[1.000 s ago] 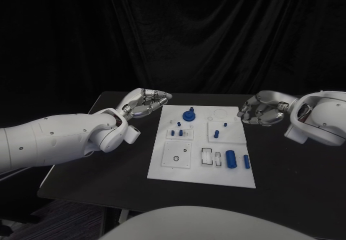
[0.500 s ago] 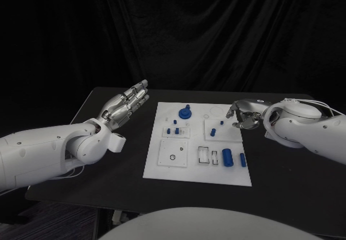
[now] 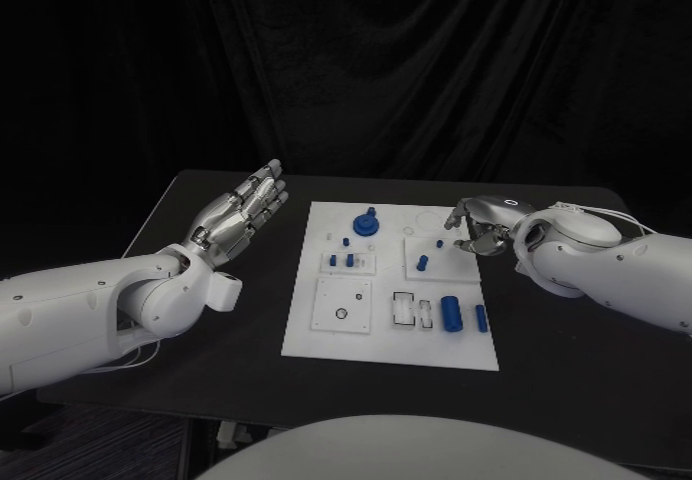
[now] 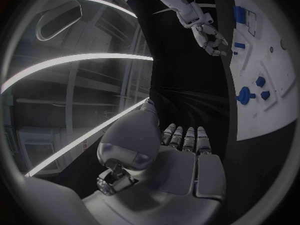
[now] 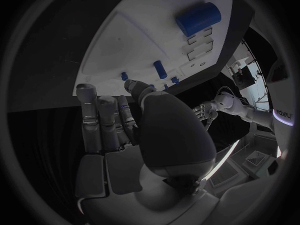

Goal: Assemble the parts on the task board

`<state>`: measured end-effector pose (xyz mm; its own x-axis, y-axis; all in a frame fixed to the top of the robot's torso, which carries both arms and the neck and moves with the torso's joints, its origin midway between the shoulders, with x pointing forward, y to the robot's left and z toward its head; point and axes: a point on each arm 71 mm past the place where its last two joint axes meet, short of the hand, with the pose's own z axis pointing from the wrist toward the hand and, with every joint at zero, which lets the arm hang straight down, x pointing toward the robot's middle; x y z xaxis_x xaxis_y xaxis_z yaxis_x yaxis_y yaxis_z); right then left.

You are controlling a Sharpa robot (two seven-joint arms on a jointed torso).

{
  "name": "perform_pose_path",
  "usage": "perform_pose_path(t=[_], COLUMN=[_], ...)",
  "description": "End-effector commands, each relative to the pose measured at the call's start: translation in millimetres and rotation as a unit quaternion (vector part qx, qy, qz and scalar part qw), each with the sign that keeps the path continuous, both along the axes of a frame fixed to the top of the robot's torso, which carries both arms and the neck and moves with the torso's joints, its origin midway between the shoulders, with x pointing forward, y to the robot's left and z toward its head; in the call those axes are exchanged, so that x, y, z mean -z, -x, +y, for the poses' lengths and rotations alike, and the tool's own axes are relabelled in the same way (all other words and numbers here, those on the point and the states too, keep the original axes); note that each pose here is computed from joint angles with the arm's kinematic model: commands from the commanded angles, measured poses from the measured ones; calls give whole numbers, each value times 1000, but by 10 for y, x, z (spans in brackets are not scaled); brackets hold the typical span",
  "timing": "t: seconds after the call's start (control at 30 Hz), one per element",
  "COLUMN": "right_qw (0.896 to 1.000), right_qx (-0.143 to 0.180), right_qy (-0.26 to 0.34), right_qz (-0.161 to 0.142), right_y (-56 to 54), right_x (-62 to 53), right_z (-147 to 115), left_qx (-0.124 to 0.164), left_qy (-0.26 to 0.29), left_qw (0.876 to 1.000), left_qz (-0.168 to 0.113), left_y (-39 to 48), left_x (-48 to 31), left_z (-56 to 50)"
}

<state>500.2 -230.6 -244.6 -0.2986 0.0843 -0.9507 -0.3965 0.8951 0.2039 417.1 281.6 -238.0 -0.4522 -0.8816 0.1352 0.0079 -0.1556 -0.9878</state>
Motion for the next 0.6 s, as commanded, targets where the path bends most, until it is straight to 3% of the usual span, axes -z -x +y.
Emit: perform_pose_path(t=[0.03,0.2,0.6], right_qw=[999,1000,999], right_qx=[-4,-12,-20], right_qy=[-26,-28,-17], right_qz=[-24,-6,30], right_y=[-13,-31,-51], right_x=[-31,1,219], right_z=[14,51,105], left_qx=[-17,-16,-21], left_qy=[55,61,61], left_qw=[994,993,992], left_qz=[-92,-99,-107], left_y=[20,24,17], left_x=[-152,-162,-166], left_z=[36,51,80])
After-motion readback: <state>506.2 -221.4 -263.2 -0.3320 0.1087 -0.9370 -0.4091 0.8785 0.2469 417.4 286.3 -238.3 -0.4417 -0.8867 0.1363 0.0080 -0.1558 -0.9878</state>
